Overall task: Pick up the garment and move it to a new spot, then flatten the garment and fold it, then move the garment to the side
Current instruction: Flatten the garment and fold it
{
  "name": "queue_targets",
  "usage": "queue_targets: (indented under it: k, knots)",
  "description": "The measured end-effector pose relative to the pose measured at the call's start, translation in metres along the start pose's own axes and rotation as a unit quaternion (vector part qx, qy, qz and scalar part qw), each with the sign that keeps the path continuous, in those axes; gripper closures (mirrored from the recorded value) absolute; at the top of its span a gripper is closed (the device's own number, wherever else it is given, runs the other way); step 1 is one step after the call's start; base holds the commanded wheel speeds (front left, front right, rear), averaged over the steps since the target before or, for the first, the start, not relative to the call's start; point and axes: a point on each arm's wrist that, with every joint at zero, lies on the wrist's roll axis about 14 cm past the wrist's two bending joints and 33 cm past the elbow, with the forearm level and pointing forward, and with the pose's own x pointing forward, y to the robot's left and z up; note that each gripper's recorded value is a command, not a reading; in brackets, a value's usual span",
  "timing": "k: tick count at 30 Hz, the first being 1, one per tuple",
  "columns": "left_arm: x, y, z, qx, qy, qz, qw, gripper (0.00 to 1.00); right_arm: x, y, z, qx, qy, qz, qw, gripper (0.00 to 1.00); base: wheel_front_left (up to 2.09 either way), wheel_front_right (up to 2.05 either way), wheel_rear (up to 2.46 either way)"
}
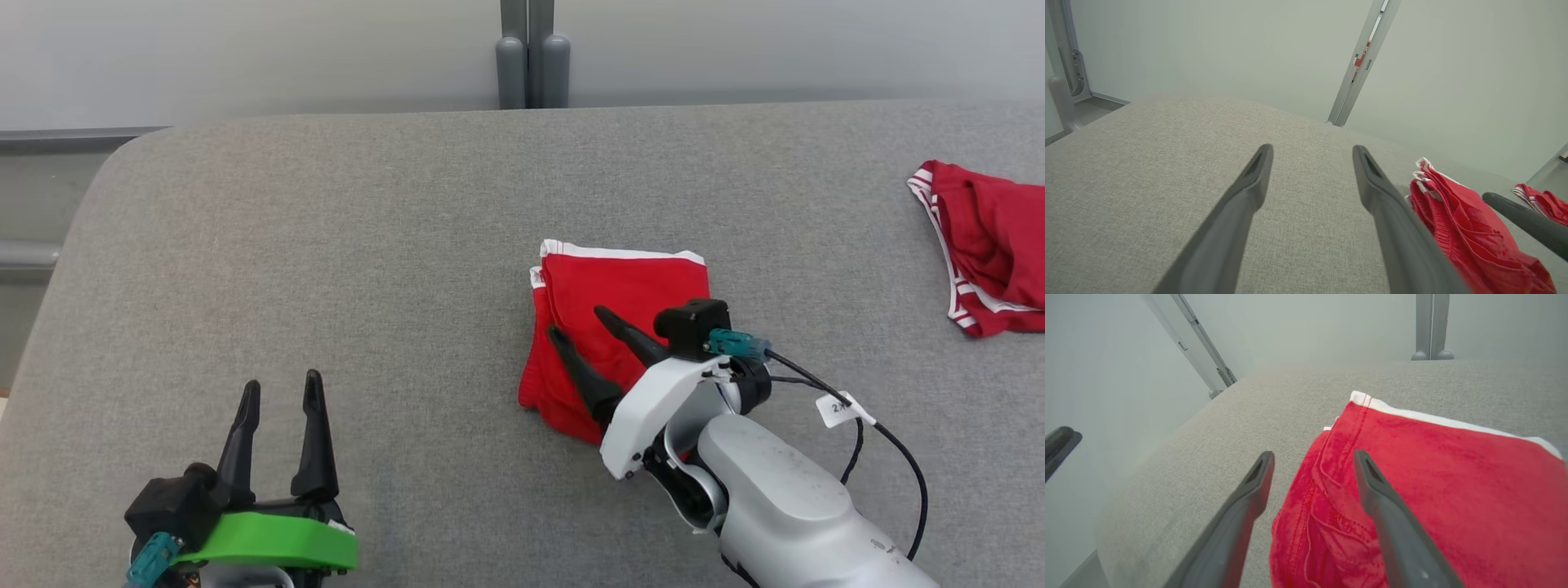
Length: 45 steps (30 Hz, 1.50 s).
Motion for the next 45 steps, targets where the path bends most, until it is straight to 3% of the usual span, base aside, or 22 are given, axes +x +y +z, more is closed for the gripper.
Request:
queue_targets:
  k: [5,11,12,16,26,36,45]
  knots:
    - [0.002,-0.014,-0.007,-0.003,0.01,-0.02,1.0,0.0,-0.011,-0.02,0.023,0.008,-0.049,-0.027,0.998,0.0,0.0,0.0,0.0]
    - [0.003,-0.019,-0.011,-0.005,0.015,-0.027,1.0,0.0,-0.034,-0.072,0.036,-0.01,-0.08,-0.094,0.992,0.0,0.0,0.0,0.0]
    - [0.003,-0.019,-0.011,-0.005,0.016,-0.027,1.0,0.0,-0.037,-0.077,0.034,-0.016,-0.078,-0.101,0.992,0.38,0.0,0.0,0.0]
    - [0.003,-0.017,-0.011,-0.005,0.015,-0.024,1.0,0.0,-0.043,-0.087,0.02,-0.026,-0.061,-0.114,0.991,1.0,0.0,0.0,0.0]
    - [-0.001,-0.002,-0.008,-0.002,0.011,-0.001,1.0,0.0,-0.04,-0.076,-0.04,-0.034,0.035,-0.092,0.995,1.0,0.0,0.0,0.0]
    - [-0.004,0.009,-0.005,0.001,0.008,0.017,1.0,0.0,-0.019,-0.027,-0.065,-0.046,0.08,-0.006,0.996,1.0,0.0,0.0,0.0]
    - [-0.006,0.011,-0.001,0.001,0.003,0.02,1.0,0.0,-0.026,0.01,-0.093,-0.068,0.13,0.062,0.987,1.0,0.0,0.0,0.0]
